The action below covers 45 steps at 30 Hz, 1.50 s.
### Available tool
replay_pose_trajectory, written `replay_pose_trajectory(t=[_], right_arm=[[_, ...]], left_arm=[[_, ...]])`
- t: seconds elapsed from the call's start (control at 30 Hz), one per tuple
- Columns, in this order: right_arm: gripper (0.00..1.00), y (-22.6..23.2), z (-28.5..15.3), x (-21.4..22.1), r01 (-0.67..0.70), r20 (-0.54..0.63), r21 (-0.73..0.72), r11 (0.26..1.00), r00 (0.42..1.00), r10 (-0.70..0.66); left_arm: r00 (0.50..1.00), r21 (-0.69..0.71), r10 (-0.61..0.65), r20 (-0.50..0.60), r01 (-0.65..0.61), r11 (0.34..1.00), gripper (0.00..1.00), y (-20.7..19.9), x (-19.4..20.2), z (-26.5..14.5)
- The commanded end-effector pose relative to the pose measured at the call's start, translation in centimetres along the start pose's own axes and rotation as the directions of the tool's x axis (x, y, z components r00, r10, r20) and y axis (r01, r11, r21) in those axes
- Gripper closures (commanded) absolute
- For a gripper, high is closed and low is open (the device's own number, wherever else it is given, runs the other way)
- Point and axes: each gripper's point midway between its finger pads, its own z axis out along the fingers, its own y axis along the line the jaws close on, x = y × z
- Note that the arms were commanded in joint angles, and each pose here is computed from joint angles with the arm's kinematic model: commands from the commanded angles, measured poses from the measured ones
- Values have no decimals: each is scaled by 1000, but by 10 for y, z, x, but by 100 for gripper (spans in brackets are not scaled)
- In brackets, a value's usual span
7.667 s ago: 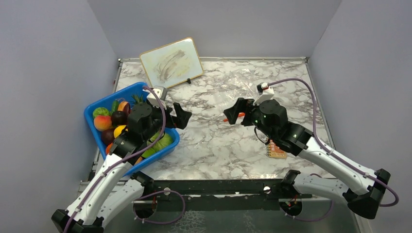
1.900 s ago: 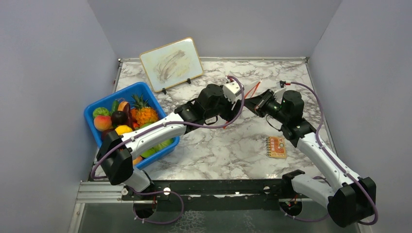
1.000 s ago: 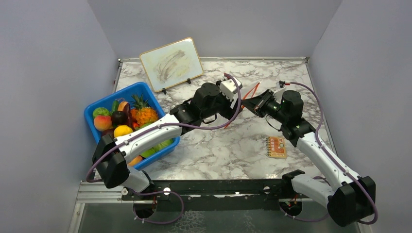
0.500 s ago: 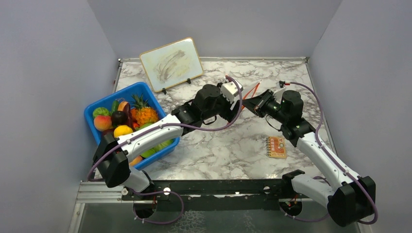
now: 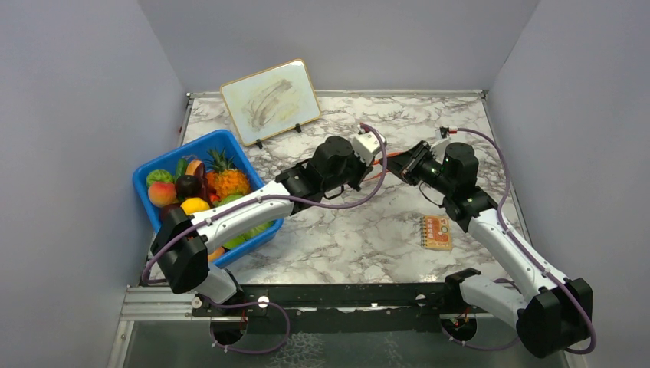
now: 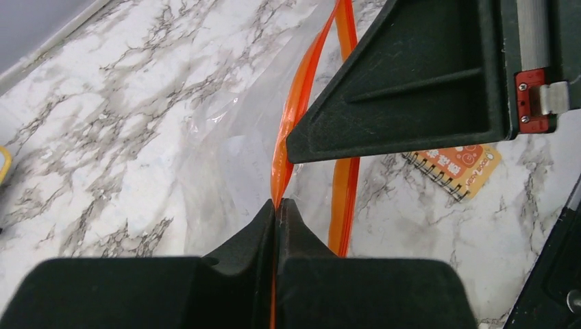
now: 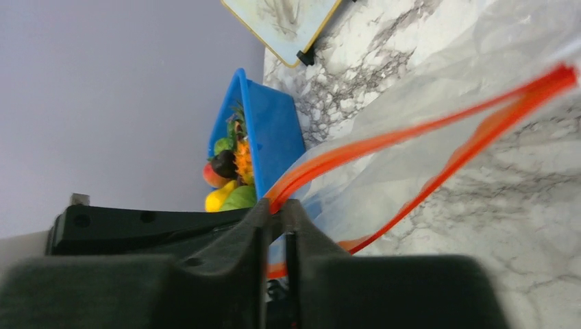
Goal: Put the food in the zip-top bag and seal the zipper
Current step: Open the zipper of the food storage bag.
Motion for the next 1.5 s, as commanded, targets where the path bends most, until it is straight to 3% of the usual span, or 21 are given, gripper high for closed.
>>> replay_pose_trajectory(t=[0.0, 0.1, 0.23, 0.5, 0.9, 1.07, 1.33, 1.47], right_arm=[[77, -9, -1, 6, 37, -25, 30, 999, 999, -36], [60, -9, -5, 3, 26, -21, 68, 997, 999, -25], [50, -11, -11, -2, 7, -9, 138, 990, 1000, -6], [49, -18, -14, 3, -75, -12, 192, 978, 997, 78], [49, -20, 13, 4, -127, -53, 165, 978, 989, 137], [56, -28, 24, 10, -110, -91, 170, 979, 988, 127], [97, -48, 18, 5, 38, -72, 228, 973, 997, -22], [99, -45, 8, -9, 173, -45, 250, 953, 985, -167]], left_arm=[[1000, -95, -15, -12, 14, 995, 100, 17, 0, 0], [999, -139, -35, -24, 32, 990, 100, 24, 5, -3], [998, -162, -59, -18, 55, 985, 100, 26, 8, -8], [995, -177, -101, 23, 103, 979, 100, 28, 3, -11], [987, -128, -143, 75, 152, 980, 100, 19, -4, -16], [980, -107, -174, 96, 184, 977, 100, 15, -6, -18], [961, -218, -249, 122, 270, 938, 100, 36, -9, -31], [947, -289, -280, 160, 316, 904, 100, 58, -15, -48]])
